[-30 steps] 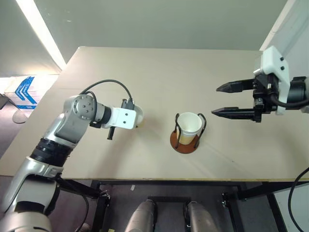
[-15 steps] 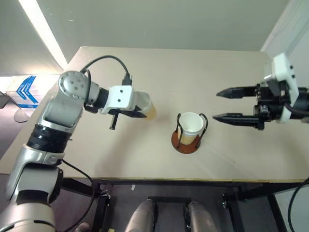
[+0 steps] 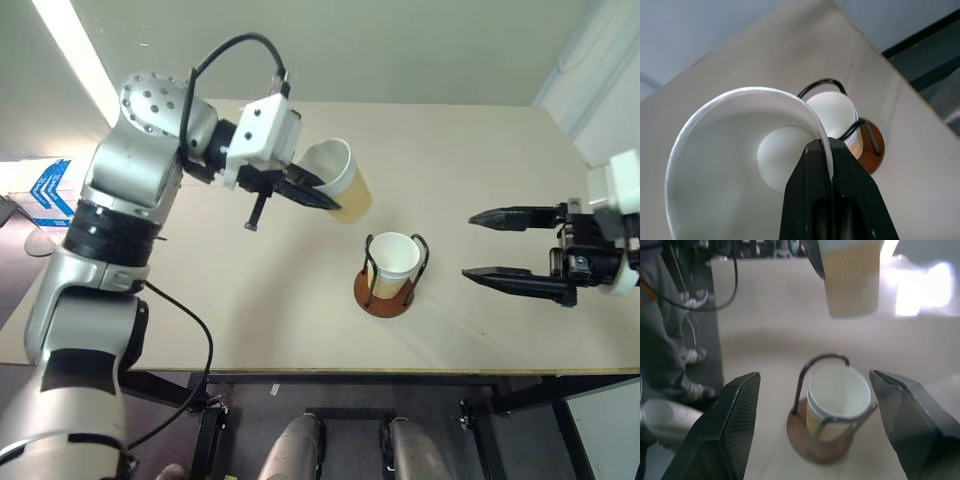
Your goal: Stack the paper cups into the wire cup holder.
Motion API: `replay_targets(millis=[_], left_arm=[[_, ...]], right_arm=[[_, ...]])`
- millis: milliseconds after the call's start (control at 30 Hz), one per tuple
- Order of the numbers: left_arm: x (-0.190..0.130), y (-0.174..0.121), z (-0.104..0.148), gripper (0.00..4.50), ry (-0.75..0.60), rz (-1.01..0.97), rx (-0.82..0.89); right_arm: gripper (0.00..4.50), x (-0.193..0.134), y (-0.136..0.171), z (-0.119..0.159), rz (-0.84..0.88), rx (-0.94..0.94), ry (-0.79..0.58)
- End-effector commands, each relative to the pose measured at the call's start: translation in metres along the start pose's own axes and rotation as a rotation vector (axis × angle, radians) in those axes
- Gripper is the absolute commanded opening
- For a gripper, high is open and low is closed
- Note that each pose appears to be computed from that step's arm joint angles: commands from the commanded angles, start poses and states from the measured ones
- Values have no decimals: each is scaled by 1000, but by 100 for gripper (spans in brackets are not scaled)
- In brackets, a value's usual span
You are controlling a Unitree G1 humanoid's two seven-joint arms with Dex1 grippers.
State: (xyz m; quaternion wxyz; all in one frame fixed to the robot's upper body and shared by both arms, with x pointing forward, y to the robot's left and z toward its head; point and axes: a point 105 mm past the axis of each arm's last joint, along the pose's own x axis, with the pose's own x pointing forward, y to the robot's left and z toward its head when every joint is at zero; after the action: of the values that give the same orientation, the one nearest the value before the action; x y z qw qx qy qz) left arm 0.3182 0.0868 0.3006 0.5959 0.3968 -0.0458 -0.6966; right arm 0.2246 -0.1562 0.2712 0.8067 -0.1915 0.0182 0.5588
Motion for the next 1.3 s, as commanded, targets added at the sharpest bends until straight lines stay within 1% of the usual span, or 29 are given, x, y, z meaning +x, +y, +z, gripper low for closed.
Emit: replay_targets(millis=[33, 133, 200, 333, 467, 567, 733, 867, 1000, 1300], left_arm=[[-2, 4, 16, 2, -35, -49, 49], [6, 6, 19, 2, -50, -84, 55], [14, 7, 27, 2, -104, -123, 36], [28, 9, 23, 2, -90, -167, 49], [44, 9, 26, 2, -94, -221, 74], [61, 10, 25, 2, -87, -263, 102], [83, 15, 34, 2, -119, -305, 108], [90, 9, 27, 2, -89, -346, 119], [94, 0, 14, 2, -21, -393, 154], [98, -3, 1, 2, 49, -423, 212]], right_arm=[[369, -2, 6, 11, -29, -25, -54], [369, -1, 8, 9, -49, -7, -67], [369, -1, 8, 6, -71, 2, -71], [369, -1, 10, 5, -95, 9, -80], [369, -4, 10, 6, -126, 9, -83], [369, -5, 12, 4, -142, 14, -77], [369, -8, 12, 4, -168, 18, -77], [369, -8, 12, 5, -176, 18, -73], [369, -10, 12, 4, -191, 21, -61], [369, -10, 13, 0, -194, 31, -46]])
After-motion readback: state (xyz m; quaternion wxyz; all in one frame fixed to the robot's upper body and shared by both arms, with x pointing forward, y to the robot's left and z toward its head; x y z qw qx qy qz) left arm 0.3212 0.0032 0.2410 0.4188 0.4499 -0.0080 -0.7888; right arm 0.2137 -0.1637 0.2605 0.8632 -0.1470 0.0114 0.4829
